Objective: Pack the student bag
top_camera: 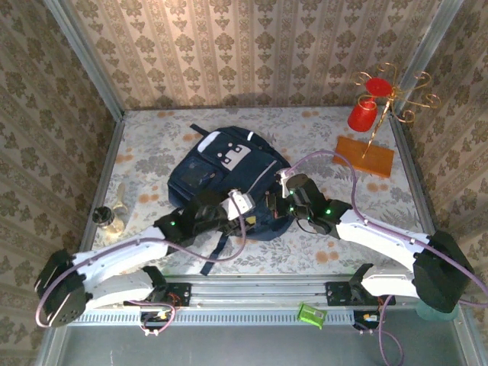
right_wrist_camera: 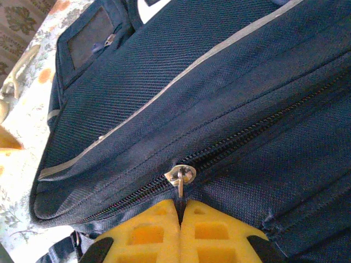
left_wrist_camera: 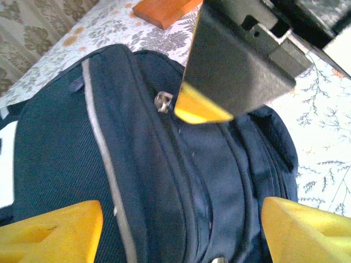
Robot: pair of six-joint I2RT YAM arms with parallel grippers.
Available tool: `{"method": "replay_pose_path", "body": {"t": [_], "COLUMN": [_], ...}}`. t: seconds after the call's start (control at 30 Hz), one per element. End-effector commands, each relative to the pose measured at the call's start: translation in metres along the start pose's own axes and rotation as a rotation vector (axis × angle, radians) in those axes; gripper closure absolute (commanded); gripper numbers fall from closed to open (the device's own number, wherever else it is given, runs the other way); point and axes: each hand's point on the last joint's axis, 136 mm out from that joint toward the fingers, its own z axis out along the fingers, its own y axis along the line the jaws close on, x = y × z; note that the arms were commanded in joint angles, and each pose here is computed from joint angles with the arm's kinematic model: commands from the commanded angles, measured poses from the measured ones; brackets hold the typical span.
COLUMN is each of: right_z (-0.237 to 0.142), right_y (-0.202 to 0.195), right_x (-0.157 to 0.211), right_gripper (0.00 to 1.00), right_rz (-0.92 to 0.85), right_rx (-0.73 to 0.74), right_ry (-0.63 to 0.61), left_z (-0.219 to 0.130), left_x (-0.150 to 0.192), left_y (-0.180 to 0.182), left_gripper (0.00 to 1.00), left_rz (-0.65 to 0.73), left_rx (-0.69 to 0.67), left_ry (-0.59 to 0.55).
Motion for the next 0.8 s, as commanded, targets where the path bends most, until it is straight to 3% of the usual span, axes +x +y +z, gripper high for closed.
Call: {"method": "replay_pose_path", "body": {"t": [0.0,0.07,0.13,0.33,0.4,0.63,0.77], "right_z": [-0.005,-0.005,-0.005,-0.005,-0.008,-0.022,-0.025], "right_y": [0.018,0.018,0.015,-0.008,-0.021,-0.084,-0.089], "right_x": [-0.013,-0.012,-0.01,-0.002,0.0,-0.001,-0.016], "right_gripper": [1.0,1.0,1.0,1.0,1.0,1.0,1.0], "right_rz": [-0.002,-0.003,-0.003,0.008,0.013,0.054,0.045], "right_rx": [-0.064,-0.061,-0.048,0.058,0.122,0.372,0.397], "right_ry": [-0.054,-0.054,-0.054,-0.041,-0.033,-0.011,-0.029], "left_z": [0.018,0.029,0.037,0.033,0.025,-0.011,-0.022], "left_x": [-0.002,-0.003,-0.003,0.008,0.016,0.044,0.052], "left_y": [0.013,0.019,0.022,0.021,0.021,0.034,0.049], "left_gripper": [0.28,0.32,0.42,0.9,1.0,1.0,1.0], "left_rz": [0.035,0.062,0.078,0.084,0.088,0.038,-0.029], "left_rx": [-0.062,-0.083,-0.096,-0.082,-0.073,-0.114,-0.208], "left_ry": [0.055,0.072,0.085,0.052,0.05,0.047,0.038]}}
